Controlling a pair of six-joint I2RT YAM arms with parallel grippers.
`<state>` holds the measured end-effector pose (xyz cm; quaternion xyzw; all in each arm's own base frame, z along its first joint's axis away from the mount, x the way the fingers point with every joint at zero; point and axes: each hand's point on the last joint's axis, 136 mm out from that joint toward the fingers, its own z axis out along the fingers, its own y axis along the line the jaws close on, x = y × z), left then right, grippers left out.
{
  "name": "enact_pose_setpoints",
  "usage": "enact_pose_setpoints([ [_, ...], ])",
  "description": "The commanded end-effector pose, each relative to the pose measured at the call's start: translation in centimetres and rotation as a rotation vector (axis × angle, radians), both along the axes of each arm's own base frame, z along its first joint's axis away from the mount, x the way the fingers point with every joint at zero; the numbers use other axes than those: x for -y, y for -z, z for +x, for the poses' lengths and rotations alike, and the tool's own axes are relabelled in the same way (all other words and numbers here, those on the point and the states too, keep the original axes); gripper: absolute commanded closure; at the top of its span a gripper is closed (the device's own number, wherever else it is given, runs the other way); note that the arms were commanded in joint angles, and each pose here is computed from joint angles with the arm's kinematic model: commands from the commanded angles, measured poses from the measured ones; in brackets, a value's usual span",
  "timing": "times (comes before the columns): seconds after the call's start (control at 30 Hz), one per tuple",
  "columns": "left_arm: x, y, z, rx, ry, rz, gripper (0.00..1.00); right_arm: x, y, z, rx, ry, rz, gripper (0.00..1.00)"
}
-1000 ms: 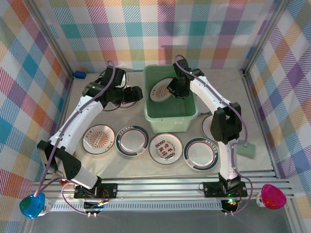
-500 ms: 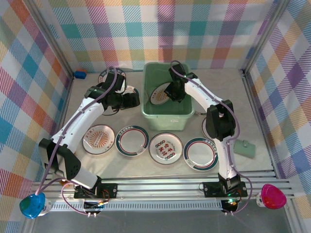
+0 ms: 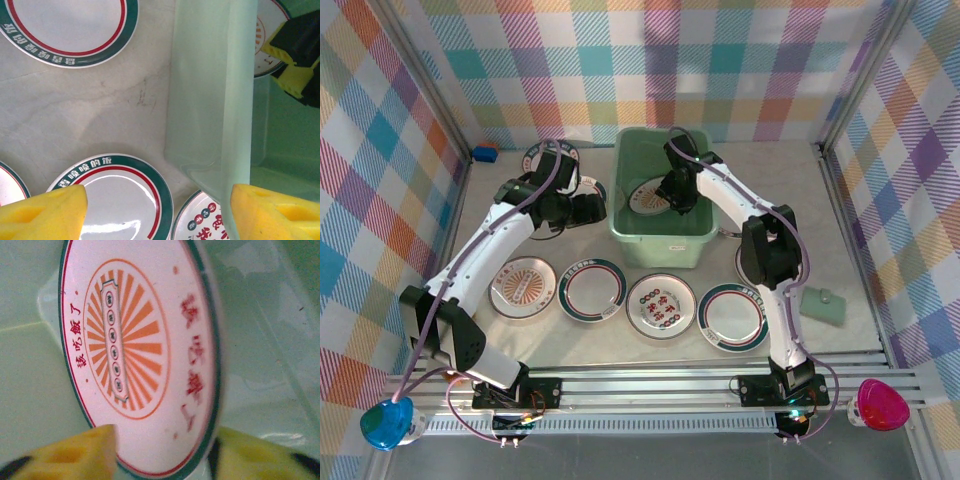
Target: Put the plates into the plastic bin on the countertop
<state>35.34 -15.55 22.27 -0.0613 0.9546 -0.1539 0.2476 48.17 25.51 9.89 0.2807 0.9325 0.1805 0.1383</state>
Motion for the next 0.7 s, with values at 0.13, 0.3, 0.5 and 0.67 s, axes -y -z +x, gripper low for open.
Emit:
enact_pose_setpoints([
  [0.13, -1.0, -1.6, -1.1, 0.038, -0.043, -0.029, 0.27, -0.6, -4.2, 1.7, 0.122, -0.046, 0.004, 0.01],
  [0.3, -1.4, -2.6, -1.8, 0.057, -0.063, -0.037, 0.27, -0.8, -8.9, 2.2, 0.238, -0.073, 0.031, 0.01],
  [0.5, -1.8, -2.8, -2.6, 0.042, -0.082, -0.04, 0.25, -1.9, -13.7, 0.9, 0.339, -0.185, 0.085, 0.01],
  [0.67, -2.4, -4.1, -3.3, 0.081, -0.119, -0.077, 0.23, -0.8, -16.8, -1.3, 0.434, -0.229, 0.06, 0.01],
])
